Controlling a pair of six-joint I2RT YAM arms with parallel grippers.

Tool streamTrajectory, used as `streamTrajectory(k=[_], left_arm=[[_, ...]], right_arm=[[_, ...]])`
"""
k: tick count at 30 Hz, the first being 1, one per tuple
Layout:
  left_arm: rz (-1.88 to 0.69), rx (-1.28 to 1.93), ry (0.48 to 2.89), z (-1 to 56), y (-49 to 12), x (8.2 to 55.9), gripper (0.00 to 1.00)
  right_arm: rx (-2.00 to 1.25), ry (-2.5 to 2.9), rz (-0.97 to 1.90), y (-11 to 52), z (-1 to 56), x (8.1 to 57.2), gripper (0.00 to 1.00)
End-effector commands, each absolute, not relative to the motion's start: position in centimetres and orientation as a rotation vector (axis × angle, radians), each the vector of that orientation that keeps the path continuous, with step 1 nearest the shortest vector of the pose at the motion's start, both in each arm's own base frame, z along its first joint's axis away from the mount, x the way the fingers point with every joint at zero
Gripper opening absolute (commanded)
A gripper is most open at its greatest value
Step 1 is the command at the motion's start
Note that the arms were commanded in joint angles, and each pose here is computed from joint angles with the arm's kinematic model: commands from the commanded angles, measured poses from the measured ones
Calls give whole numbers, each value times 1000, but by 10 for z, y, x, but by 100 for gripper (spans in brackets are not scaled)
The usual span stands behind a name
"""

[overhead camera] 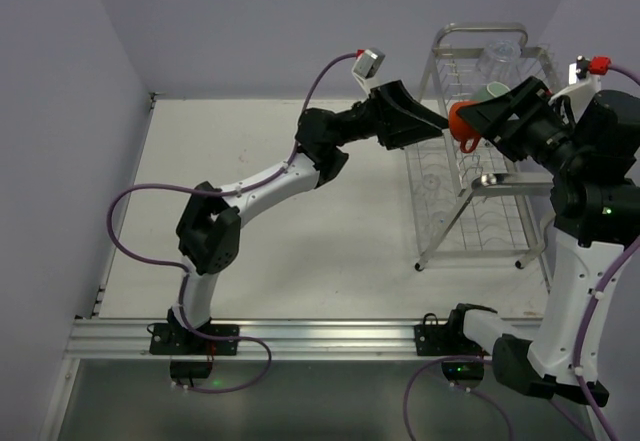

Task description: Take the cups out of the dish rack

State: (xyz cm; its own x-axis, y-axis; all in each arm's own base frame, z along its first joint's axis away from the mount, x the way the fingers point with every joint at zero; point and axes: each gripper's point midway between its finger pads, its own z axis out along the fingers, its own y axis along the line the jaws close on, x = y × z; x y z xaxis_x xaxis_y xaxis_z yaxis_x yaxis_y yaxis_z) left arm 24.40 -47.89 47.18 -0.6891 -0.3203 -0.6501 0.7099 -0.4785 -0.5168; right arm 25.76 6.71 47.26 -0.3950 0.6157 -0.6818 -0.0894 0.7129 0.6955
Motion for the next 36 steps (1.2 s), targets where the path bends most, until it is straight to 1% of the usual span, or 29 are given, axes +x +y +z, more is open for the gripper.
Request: streamTrajectory(k=[1, 11, 12, 14, 21, 25, 30, 31, 33, 34, 36], left_arm=[[-2191, 627, 931, 502, -471, 232, 65], [-2236, 611, 901, 506, -476, 223, 64], [-2239, 608, 906, 504, -478, 223, 63], [-2251, 601, 903, 503, -478, 221, 58], [-2270, 590, 912, 498, -481, 218, 55], [-2270, 574, 916, 498, -483, 220, 52], [-2269, 559, 931, 497, -487, 222, 45], [-2269, 552, 940, 496, -489, 224, 41], [-2268, 547, 948, 495, -491, 224, 38], [-2267, 542, 960, 494, -492, 225, 32], [-2263, 541, 972, 491, -495, 227, 28]], right_arm=[[366, 1778, 877, 76, 488, 254, 0], [350, 1756, 925, 81, 487, 254, 0], [355, 1752, 929, 81, 487, 254, 0], [362, 1749, 928, 81, 487, 254, 0], [356, 1733, 962, 84, 489, 252, 0], [354, 1732, 981, 86, 486, 252, 0], [356, 1730, 994, 88, 485, 251, 0], [353, 1729, 996, 88, 485, 250, 0], [351, 1727, 998, 88, 487, 250, 0], [348, 1725, 999, 89, 487, 249, 0], [342, 1722, 1003, 90, 488, 248, 0]])
